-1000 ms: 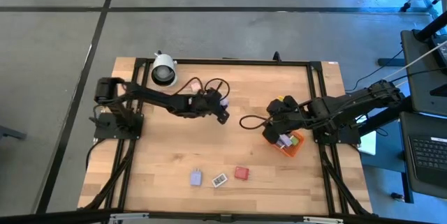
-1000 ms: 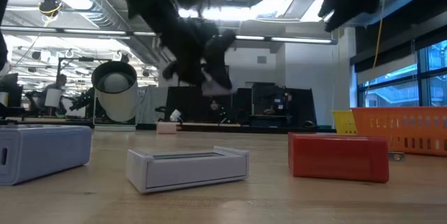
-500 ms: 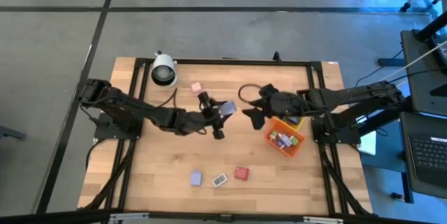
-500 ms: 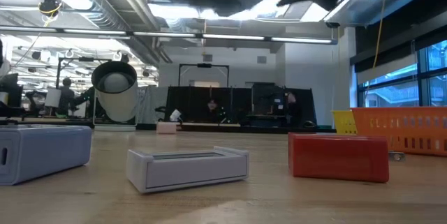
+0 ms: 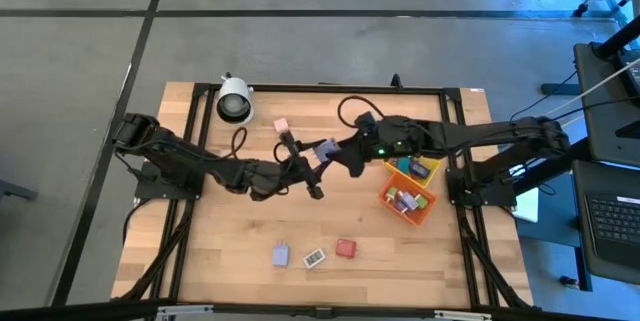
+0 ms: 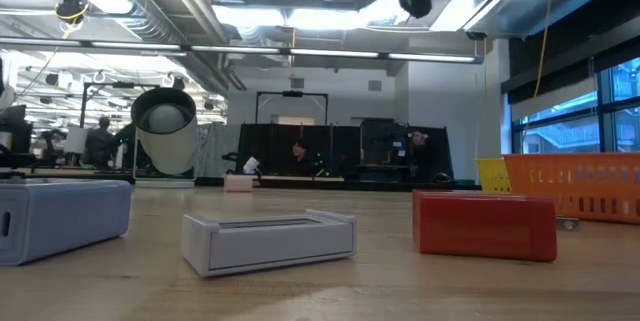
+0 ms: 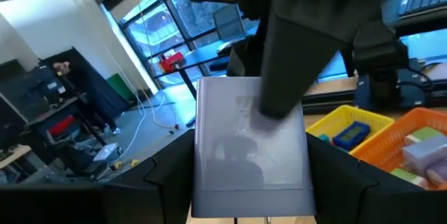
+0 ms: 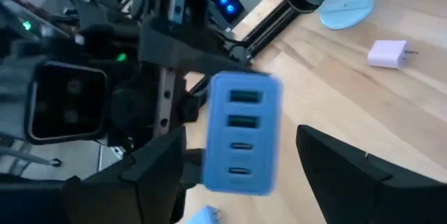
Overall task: Pick & Place Office items
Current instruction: Put the top light blue charger adapter into the orange basket
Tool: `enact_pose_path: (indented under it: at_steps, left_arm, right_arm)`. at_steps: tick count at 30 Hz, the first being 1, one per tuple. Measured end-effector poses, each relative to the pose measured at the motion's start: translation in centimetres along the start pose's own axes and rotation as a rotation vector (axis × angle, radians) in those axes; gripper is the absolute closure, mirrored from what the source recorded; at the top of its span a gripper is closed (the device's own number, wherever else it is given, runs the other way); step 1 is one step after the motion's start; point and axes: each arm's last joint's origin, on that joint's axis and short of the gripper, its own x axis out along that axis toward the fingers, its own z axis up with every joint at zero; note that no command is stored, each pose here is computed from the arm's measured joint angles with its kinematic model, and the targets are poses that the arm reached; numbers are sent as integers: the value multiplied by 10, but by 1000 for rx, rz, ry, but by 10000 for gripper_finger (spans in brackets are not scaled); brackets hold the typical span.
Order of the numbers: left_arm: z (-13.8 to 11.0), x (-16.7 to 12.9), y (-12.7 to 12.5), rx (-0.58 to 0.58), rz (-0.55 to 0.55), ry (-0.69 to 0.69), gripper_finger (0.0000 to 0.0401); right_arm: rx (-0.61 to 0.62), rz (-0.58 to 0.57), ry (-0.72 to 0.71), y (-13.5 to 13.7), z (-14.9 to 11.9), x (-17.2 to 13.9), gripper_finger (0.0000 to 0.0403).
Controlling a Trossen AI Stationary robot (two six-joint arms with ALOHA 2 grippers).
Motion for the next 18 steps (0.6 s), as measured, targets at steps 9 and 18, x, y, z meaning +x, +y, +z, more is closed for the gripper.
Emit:
enact_pose_path:
  at_steps: [9, 18]
  left_arm:
    - [1, -2, -2, 20, -5, -5, 190]
    - [0, -2, -2, 36, -7, -2, 188]
  right_arm:
    - [-13, 1, -8, -2, -4, 15, 148]
    - [-3, 2, -24, -2, -2, 15, 280]
